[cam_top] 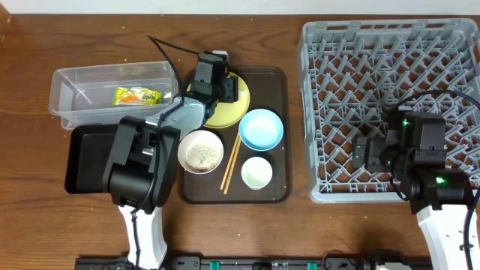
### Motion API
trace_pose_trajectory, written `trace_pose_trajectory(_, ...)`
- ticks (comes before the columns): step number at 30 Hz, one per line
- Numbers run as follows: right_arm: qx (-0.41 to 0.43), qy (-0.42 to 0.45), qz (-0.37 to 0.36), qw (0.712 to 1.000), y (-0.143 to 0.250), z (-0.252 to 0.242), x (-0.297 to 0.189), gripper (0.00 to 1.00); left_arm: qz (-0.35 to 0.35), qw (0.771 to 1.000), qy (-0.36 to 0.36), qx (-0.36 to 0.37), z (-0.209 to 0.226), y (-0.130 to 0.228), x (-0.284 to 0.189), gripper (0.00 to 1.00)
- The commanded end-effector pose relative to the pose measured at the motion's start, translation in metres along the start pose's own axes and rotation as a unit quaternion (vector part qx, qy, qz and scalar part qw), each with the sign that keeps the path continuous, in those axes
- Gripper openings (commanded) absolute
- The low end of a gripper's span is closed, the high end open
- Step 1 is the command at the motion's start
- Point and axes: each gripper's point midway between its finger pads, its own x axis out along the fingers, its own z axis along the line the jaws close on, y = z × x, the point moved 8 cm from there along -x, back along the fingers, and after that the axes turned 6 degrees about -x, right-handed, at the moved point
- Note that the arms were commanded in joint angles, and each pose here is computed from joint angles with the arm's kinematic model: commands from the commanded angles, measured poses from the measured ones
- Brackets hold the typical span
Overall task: Sort waste into correct bins and load items into the dishwasher rack
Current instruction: 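Grasp the white tissue on the yellow plate with the left gripper, then drop the tissue into the clear plastic bin with the left gripper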
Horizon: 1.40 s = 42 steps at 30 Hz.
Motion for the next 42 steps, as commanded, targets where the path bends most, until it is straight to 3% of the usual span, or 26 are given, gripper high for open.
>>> trace_pose_trajectory(1,0.005,-0.001,-0.014,1.0,-0.007,0.0,-0.006,0.99,0.005,1.0,-0.009,0.001,0.004,0.005,0.006,0.65)
trace_pose_trajectory(20,0.005,-0.001,-0.014,1.0,-0.007,0.0,-0.006,0.99,0.023,1.0,-0.015,0.0,0.009,0.016,0.016,0.64)
trace_pose_trajectory(23,0.005,-0.001,-0.013,1.0,-0.007,0.0,-0.006,0.99,0.023,1.0,-0.015,0.0,0.009,0.016,0.016,0.51)
trace_pose_trajectory(28,0.005,-0.001,-0.013,1.0,-0.007,0.0,-0.006,0.99,0.026,1.0,-0.016,0.0,0.009,0.017,0.014,0.12)
trace_pose_trajectory(31,0.005,-0.001,-0.013,1.0,-0.007,0.0,-0.006,0.99,0.029,0.999,-0.017,0.0,0.008,0.015,0.009,0.06)
trace_pose_trajectory(42,0.005,-0.001,-0.014,1.0,-0.007,0.0,-0.006,0.99,0.032,0.999,-0.025,-0.007,0.001,-0.018,-0.067,0.06)
